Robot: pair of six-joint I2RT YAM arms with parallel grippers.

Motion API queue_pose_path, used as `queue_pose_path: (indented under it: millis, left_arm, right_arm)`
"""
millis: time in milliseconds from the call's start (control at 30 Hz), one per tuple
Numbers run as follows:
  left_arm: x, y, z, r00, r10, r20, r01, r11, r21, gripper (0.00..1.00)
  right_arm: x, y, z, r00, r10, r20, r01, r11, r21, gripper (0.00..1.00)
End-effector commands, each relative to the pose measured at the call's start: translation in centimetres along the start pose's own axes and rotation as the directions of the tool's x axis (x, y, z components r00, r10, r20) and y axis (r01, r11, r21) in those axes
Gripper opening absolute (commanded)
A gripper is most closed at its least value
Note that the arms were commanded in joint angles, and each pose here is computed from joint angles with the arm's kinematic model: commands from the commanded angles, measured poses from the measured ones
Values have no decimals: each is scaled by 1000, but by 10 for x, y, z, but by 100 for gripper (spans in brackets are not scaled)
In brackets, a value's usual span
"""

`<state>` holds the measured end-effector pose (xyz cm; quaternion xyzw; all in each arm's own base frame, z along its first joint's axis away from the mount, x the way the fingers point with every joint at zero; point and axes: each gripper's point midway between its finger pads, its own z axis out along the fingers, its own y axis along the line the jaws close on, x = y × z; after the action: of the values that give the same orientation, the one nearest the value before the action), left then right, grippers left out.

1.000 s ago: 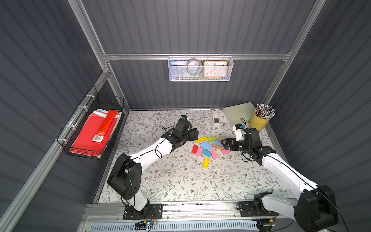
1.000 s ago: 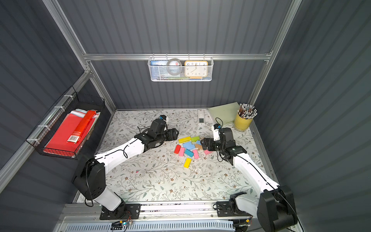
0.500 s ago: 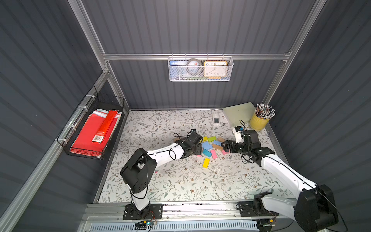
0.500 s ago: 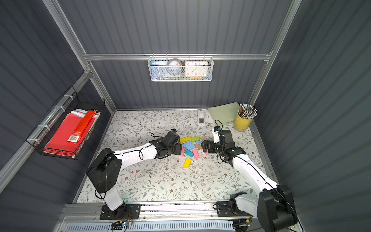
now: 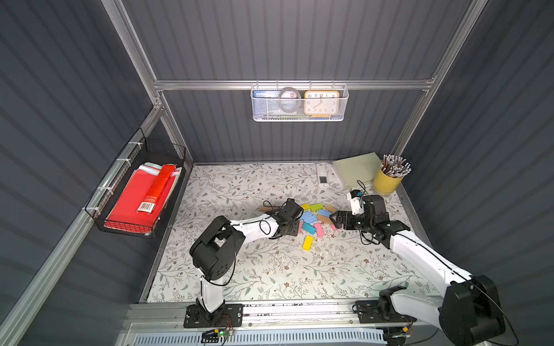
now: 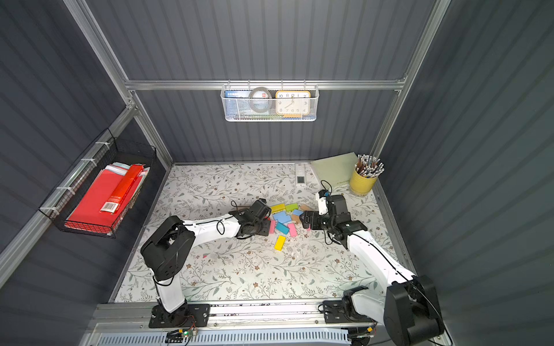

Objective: Assemble the number 8 with building blocks
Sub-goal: Pick up the building block from the center of the board.

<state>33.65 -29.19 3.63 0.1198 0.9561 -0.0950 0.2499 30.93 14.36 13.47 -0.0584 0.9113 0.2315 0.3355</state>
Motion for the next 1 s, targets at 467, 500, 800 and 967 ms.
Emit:
queue_pose_path:
  millis: [467,500,800,967]
  left_arm:
    - [-20,15,-1,1000,-8,26,8,1000,5,47]
    - [-20,14,1,1000,-8,22,7,1000,13,47]
    - [-16,12,3,999,42,14,-42,999,24,47]
    - [-9,15,13,998,58,-16,-58,998,5,46]
  right_arm:
    - [9,0,2,999,26,-30,-27,1000,-10,91]
    - [9,0,2,999,26,-30,-26,1000,-10,92]
    - [11,-1,3,999,28,-36,-29,1000,-11,91]
    - [13,-1,4,998,32,-45,-33,999,-15,91]
